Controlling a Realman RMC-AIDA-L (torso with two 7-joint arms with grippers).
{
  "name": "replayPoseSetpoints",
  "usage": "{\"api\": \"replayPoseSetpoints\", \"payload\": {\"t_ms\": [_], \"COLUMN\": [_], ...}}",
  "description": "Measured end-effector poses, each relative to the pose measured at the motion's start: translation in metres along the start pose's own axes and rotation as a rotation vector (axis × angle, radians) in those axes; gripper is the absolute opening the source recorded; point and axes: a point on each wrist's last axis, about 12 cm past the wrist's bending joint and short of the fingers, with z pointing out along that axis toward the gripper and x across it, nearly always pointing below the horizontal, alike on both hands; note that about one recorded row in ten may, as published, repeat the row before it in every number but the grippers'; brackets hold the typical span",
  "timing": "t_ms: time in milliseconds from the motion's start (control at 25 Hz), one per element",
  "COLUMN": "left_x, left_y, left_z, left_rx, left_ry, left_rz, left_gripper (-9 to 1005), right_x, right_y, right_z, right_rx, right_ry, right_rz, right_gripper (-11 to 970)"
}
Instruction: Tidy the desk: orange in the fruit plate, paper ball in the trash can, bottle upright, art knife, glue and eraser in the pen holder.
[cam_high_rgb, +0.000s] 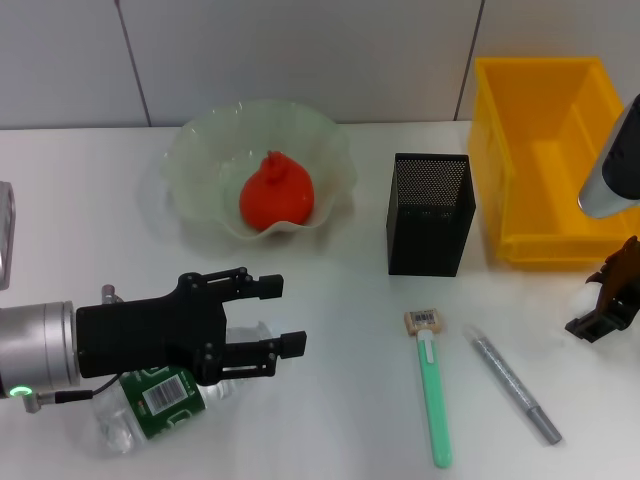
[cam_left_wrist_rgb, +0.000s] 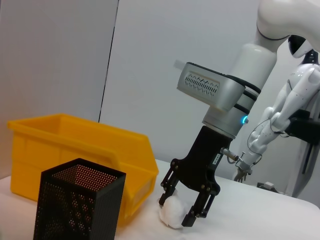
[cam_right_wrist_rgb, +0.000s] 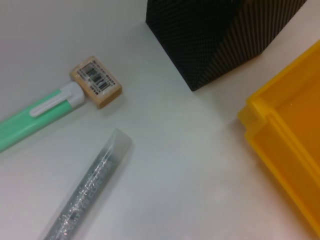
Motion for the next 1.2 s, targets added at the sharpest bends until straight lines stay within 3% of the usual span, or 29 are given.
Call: {"api": "replayPoseSetpoints", "payload": {"t_ms": [400, 640, 760, 960, 1000, 1160, 1200], "left_x": [-0.001, -0.002, -0.003, -0.004, -0.004, -0.004, -0.004], "left_y": [0.002, 0.002, 0.003, 0.004, 0.004, 0.004, 0.004], "left_z": [0.001, 0.001, 0.002, 0.002, 0.002, 0.001, 0.001], "left_rx": [-0.006, -0.005, -0.005, -0.005, -0.006, -0.007, -0.008], "left_ry": [0.002, 0.002, 0.002, 0.004, 0.004, 0.005, 0.005], "left_rz": [0.004, 0.006, 0.008, 0.008, 0.009, 0.008, 0.008], "left_gripper": [768, 767, 767, 766, 766, 765, 765], "right_x": [0.000, -0.002, -0.009, -0.021, -0.023, -0.023, -0.023], "right_y": [0.000, 0.000, 0.002, 0.004, 0.001, -0.010, -0.020], "right_z": [0.000, -0.004, -0.017, -0.057, -0.075, -0.089, -0.089], "right_rx": [0.003, -0.004, -0.015, 0.011, 0.048, 0.113, 0.146], "right_ry": [0.004, -0.009, -0.038, -0.109, -0.158, -0.229, -0.262], "right_rz": [-0.002, -0.002, -0.002, 0.008, 0.035, 0.105, 0.154], "right_gripper": [698, 519, 504, 508, 509, 512, 513]}}
